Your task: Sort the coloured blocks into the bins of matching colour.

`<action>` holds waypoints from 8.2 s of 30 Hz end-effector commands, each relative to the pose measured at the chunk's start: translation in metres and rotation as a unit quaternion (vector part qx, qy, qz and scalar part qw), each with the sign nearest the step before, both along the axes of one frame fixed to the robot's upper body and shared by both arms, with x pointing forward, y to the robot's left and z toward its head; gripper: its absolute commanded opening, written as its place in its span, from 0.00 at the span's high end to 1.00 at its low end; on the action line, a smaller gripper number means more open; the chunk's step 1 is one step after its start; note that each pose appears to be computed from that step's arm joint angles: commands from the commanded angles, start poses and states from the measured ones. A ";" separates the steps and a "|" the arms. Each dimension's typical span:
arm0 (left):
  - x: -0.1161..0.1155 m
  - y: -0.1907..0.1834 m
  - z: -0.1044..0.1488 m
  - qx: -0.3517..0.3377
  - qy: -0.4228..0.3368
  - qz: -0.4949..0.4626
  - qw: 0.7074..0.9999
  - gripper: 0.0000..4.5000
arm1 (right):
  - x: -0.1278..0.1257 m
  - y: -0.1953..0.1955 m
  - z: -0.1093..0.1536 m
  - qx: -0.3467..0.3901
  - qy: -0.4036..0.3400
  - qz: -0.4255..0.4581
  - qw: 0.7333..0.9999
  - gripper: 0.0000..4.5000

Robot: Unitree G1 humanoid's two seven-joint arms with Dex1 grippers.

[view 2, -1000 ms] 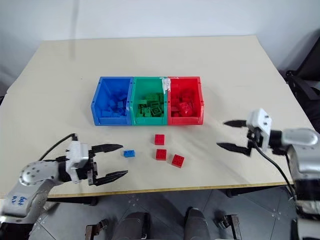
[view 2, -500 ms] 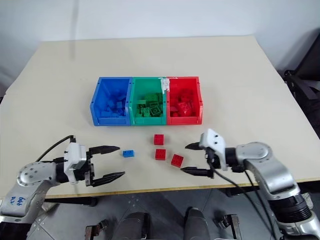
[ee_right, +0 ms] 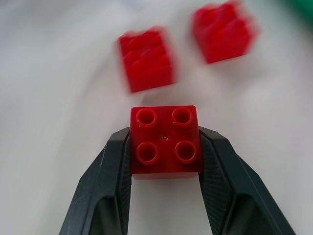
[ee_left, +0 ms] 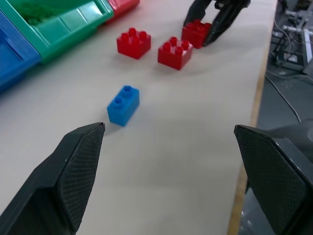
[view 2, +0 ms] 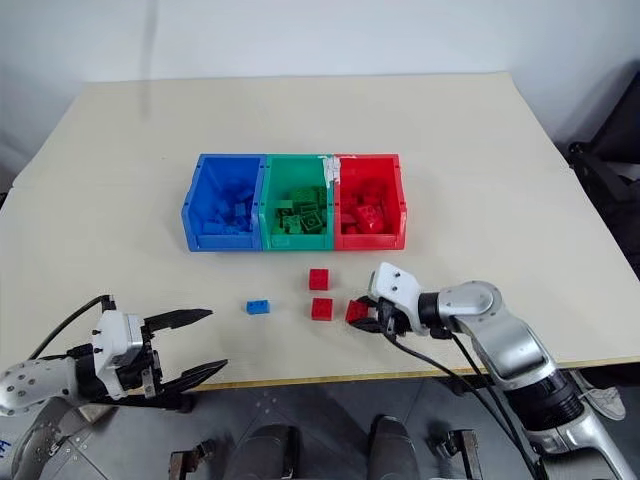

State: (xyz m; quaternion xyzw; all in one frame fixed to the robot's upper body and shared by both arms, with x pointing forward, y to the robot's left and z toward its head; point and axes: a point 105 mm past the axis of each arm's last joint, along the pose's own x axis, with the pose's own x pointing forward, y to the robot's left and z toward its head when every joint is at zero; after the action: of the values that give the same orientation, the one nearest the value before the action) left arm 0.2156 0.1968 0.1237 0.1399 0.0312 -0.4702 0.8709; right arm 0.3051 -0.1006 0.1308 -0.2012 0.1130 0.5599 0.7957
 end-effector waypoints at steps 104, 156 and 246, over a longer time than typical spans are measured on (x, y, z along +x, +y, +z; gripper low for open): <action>0.020 0.041 0.023 -0.010 0.003 0.100 0.995 0.00 | -0.019 -0.088 0.038 0.086 -0.095 0.073 0.989 0.01; 0.107 -0.136 0.002 0.051 0.094 0.029 0.994 0.68 | -0.058 -0.081 0.027 0.102 -0.107 -0.012 0.989 0.00; 0.075 -0.031 0.008 0.151 0.002 -0.100 0.984 0.90 | -0.048 -0.056 0.022 0.075 -0.071 0.080 0.991 0.00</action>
State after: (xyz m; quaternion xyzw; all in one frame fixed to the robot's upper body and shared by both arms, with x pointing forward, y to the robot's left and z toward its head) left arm 0.2925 0.1645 0.1184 0.2734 0.1217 -0.5412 0.7858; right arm 0.2579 -0.1545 0.1394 -0.1788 0.0193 0.6192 0.7644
